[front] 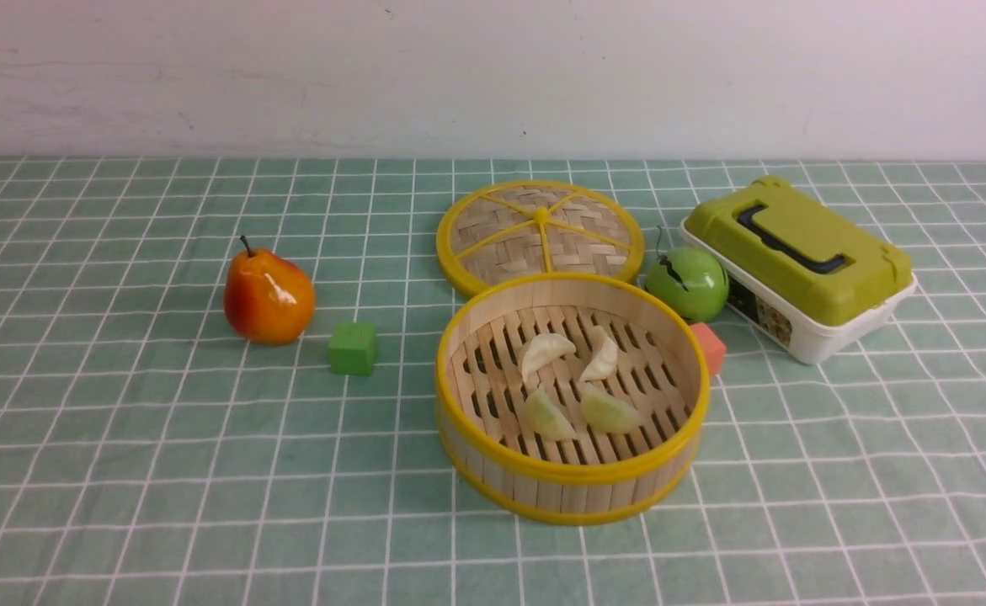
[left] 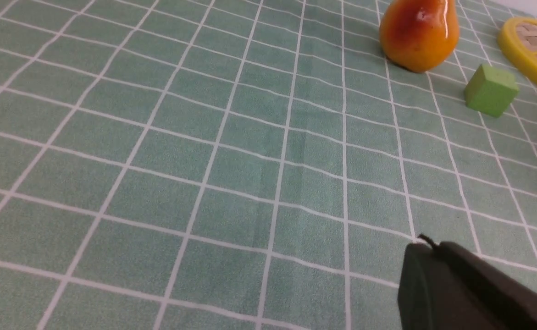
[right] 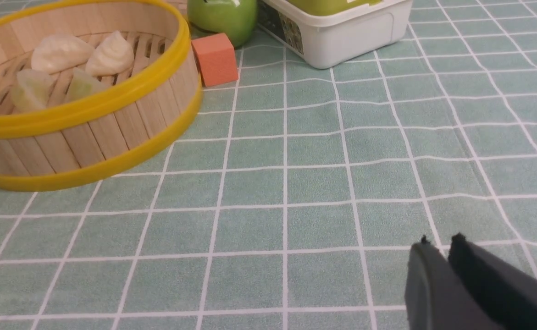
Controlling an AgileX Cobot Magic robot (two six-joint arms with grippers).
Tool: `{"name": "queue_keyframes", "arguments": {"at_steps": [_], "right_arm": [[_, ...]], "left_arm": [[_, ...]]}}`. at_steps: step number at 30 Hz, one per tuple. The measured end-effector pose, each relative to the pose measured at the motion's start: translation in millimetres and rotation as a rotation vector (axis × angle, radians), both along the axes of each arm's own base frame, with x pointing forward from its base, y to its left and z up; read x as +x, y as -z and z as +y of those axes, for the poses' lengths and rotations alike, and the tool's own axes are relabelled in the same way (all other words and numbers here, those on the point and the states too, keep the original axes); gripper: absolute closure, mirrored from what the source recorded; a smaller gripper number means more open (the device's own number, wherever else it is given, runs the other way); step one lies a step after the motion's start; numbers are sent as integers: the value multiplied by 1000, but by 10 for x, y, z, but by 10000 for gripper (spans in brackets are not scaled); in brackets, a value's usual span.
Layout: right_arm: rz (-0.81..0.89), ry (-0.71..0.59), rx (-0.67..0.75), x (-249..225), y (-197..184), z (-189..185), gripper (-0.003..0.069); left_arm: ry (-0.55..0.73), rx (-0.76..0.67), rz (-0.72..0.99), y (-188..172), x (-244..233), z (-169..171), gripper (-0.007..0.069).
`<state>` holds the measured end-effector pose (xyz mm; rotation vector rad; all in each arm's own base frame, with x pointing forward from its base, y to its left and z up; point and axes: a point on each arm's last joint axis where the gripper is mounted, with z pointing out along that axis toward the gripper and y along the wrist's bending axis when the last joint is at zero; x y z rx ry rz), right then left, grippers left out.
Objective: Put the dumplings into the steamer on the table with the blue tablecloth.
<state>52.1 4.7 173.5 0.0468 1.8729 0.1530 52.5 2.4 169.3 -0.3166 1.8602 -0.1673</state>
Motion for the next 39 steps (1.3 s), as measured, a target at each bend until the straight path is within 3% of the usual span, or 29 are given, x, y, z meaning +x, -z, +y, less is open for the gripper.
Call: {"name": "queue_keyframes", "arguments": {"at_steps": [39], "right_arm": [[0, 0, 0, 0, 0, 0, 541]], "left_arm": [[0, 0, 0, 0, 0, 0, 636]]}}
